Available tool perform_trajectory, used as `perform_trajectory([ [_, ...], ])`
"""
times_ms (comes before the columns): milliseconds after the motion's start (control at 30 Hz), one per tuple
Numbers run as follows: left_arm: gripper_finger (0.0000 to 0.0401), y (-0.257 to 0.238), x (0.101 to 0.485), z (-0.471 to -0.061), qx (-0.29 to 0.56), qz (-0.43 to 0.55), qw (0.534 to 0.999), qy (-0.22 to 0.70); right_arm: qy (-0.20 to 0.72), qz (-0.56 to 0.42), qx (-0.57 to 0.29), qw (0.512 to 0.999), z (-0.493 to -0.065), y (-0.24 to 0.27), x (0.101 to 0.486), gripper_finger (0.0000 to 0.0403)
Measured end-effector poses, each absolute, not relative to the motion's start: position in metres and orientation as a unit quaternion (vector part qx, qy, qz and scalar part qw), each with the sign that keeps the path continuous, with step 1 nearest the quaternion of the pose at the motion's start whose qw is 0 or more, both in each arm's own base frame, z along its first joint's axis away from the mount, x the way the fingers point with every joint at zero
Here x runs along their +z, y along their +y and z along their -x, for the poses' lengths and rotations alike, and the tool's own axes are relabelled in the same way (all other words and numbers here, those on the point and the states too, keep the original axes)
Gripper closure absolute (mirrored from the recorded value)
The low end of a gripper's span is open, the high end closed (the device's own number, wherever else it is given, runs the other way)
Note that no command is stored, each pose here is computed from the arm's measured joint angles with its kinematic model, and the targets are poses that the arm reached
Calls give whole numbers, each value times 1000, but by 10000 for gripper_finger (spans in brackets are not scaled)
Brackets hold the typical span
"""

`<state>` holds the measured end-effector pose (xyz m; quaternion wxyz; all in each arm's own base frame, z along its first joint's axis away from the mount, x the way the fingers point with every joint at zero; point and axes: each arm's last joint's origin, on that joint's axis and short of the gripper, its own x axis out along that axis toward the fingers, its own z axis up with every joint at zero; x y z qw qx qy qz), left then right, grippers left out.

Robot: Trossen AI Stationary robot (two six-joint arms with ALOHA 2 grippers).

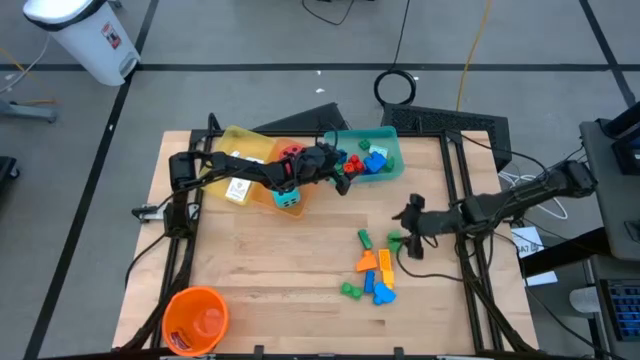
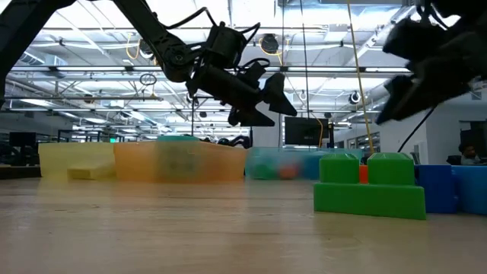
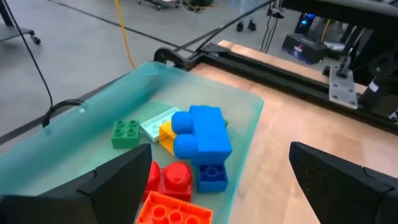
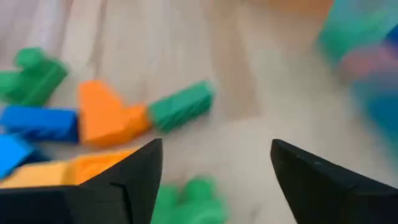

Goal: Pick & Place Toys
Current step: Put the top green game piece into the blue bin

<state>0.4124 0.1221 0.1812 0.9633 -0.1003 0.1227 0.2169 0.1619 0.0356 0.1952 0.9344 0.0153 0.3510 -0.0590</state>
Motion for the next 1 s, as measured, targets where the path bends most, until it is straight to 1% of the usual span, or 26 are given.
perform_trajectory([
  [67,15,122,181,-412,217,102,963,125,378,-69,-41,922,-158,41,191,119],
  [167,15,122,180,-412,217,103,962,126,415,-157,28,896,-154,51,188,106],
  [233,15,122,180,-412,218,103,962,127,426,-188,59,883,-153,57,183,106],
  [300,15,122,180,-412,218,105,962,126,431,-198,63,878,-151,61,175,110],
  [433,15,122,180,-412,218,109,962,126,471,-197,46,859,-143,61,155,124],
  [567,15,122,180,-412,218,109,962,125,476,-210,31,853,-138,58,144,137],
  [667,16,122,180,-412,218,109,962,125,444,-208,28,871,-139,57,138,145],
  [767,15,122,180,-412,218,109,962,125,387,-193,61,899,-142,58,134,150],
  [867,15,122,180,-412,217,109,962,125,334,-159,89,925,-144,59,133,152],
  [933,16,122,180,-412,218,109,962,125,336,-134,89,928,-142,57,130,152],
  [1000,15,122,180,-412,218,109,962,126,362,-124,85,920,-139,56,125,152],
])
